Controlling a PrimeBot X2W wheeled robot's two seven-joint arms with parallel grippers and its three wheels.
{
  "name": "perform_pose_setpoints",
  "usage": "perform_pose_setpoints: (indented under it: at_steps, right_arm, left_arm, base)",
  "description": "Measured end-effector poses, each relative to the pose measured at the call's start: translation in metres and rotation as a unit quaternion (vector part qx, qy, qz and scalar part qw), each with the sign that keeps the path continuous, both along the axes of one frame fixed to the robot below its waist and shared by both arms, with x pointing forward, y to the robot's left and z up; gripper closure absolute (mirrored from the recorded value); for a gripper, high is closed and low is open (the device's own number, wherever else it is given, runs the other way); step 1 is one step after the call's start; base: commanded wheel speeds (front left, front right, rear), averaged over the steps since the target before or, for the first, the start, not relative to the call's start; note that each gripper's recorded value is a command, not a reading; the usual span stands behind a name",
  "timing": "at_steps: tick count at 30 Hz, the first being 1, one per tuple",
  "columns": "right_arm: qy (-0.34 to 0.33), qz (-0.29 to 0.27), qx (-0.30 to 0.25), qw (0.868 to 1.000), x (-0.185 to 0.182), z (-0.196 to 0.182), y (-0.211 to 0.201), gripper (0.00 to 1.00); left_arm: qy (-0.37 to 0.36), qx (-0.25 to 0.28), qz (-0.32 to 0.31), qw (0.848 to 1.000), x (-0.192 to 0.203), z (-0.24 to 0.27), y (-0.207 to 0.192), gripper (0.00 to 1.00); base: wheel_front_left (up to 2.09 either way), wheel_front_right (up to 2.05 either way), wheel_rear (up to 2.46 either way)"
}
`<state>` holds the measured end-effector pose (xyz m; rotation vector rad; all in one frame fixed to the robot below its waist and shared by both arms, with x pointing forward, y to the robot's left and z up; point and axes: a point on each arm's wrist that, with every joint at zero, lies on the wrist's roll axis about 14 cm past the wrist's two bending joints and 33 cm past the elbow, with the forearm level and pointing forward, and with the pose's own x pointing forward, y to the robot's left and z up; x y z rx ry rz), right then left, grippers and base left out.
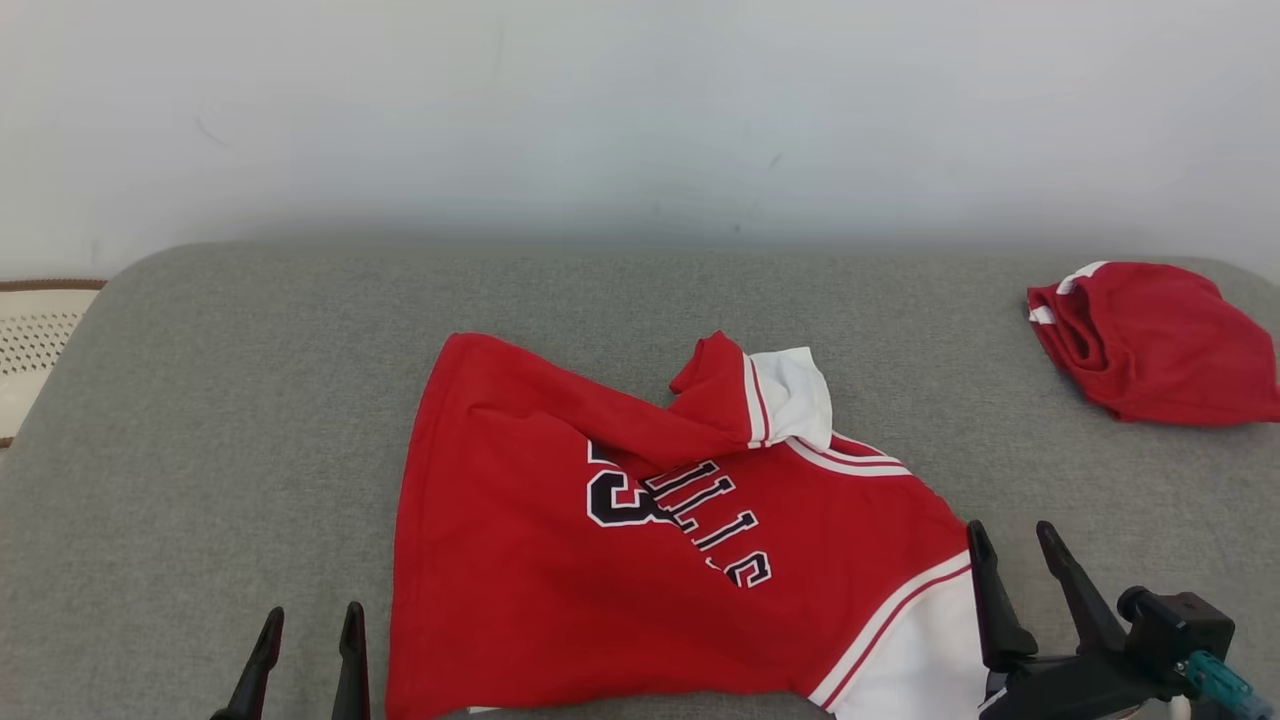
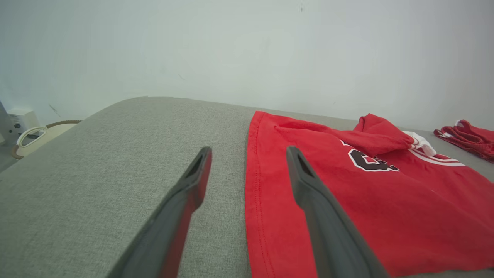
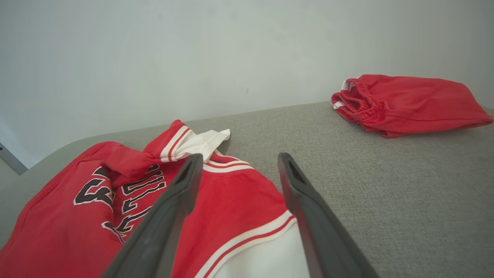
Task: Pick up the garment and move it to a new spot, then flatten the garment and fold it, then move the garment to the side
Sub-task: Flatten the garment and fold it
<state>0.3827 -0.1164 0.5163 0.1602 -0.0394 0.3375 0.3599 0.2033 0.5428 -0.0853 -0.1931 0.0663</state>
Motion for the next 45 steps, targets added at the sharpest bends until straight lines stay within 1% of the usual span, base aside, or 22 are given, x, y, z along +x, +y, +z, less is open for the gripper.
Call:
perform_pose_setpoints:
  at_steps: [8,13,17,27,29,45]
  right_arm:
    - [-0.014,-0.020,-0.009,1.000,-0.007,0.003,-0.012,0.00]
    - [-0.020,-0.031,-0.013,0.999,-0.011,0.005,-0.019,0.00]
    - [-0.017,-0.041,-0.015,0.999,-0.016,0.001,-0.024,0.00]
    - [-0.021,-0.046,-0.012,0.999,-0.019,0.002,-0.023,0.00]
    - [-0.022,-0.047,-0.014,0.999,-0.019,0.002,-0.023,0.00]
    - [-0.027,-0.058,-0.017,0.998,-0.020,0.003,-0.031,0.00]
  left_arm:
    - [-0.019,0.000,0.008,1.000,0.001,0.012,0.003,0.00]
    - [-0.026,0.005,0.003,1.000,0.003,0.016,-0.002,0.00]
    - [-0.026,0.008,-0.015,1.000,0.005,0.016,-0.011,0.00]
    - [-0.011,0.022,-0.045,0.999,0.008,0.006,-0.024,0.00]
    - [-0.007,0.032,-0.055,0.998,0.008,0.004,-0.029,0.00]
    - [-0.013,0.031,-0.058,0.998,0.010,0.008,-0.032,0.00]
  base:
    - [0.00,0.00,0.00]
    - [0.00,0.00,0.00]
    - [0.00,0.00,0.00]
    - [0.00,0.00,0.00]
    - [0.00,0.00,0.00]
    - [0.00,0.00,0.00]
